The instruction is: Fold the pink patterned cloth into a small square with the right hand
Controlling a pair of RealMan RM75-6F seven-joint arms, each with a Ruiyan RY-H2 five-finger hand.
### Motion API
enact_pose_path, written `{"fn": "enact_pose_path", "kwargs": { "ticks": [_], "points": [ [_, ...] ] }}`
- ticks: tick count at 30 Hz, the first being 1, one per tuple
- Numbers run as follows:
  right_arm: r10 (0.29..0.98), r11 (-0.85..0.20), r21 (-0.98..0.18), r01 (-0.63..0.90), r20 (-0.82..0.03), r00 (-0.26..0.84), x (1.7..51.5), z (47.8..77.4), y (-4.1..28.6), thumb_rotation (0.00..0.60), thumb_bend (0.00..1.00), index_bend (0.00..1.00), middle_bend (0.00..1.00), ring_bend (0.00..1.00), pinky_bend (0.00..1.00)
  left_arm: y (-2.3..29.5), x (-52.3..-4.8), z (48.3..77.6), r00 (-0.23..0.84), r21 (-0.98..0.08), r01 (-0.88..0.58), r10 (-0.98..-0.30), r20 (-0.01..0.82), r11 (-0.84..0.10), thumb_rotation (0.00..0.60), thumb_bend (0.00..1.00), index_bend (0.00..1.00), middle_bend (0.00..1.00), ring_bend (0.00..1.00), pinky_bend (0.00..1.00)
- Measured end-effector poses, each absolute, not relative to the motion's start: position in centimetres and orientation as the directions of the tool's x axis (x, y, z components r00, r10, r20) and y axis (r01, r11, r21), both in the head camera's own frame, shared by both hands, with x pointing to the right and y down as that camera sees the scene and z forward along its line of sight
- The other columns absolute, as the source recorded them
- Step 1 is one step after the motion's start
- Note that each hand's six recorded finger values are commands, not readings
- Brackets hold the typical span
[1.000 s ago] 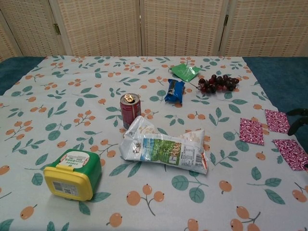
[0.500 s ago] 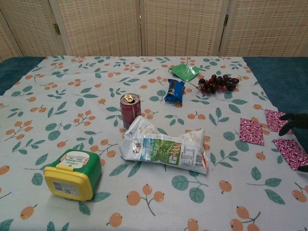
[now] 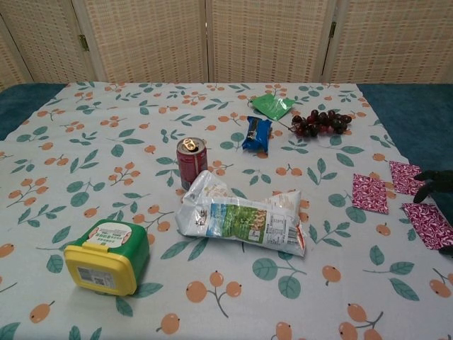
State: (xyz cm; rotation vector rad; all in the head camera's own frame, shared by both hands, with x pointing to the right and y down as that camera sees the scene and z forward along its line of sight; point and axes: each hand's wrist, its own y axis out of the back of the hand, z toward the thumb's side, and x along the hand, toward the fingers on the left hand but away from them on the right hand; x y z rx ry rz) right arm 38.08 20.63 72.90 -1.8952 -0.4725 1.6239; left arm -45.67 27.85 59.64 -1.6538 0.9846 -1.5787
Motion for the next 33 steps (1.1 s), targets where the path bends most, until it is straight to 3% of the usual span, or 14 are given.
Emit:
{"fn": "enact_pose_path", "kwargs": {
  "ticks": [6,14,21,33],
  "points": [
    [0.613,-0.763,-0.637,-0.109,-0.767,0.191,38.1,72.9,20.7,0.435,0.19,0.23,0.06,0.00,0.00,27.9,-45.7,59.6,-0.003,-0.854,-0.089,-0.857,0.516,-0.513,0.600,0.19,0.17,0.07,0.10,0.00],
    [0.628,-0.753,-0.651,-0.093,-0.754,0.191,38.2,72.4,20.6,0.453,0.19,0.35,0.09,0.00,0.00,28.0,-45.7,59.7,-0.003,-0.852,-0.091,-0.856,0.518,-0.515,0.600,0.19,0.17,0.07,0.10,0.00],
    [0.639,-0.748,-0.660,-0.074,-0.745,0.191,38.1,72.0,20.3,0.460,0.19,0.36,0.09,0.00,0.00,28.0,-45.8,59.7,-0.003,-0.853,-0.093,-0.857,0.516,-0.513,0.600,0.19,0.17,0.07,0.10,0.00],
    [0.710,-0.704,-0.704,0.093,-0.697,0.099,38.6,71.0,15.7,0.460,0.19,0.36,0.09,0.00,0.00,28.0,-45.6,59.9,0.007,-0.851,-0.097,-0.855,0.519,-0.517,0.600,0.19,0.17,0.07,0.10,0.00]
  ]
}}
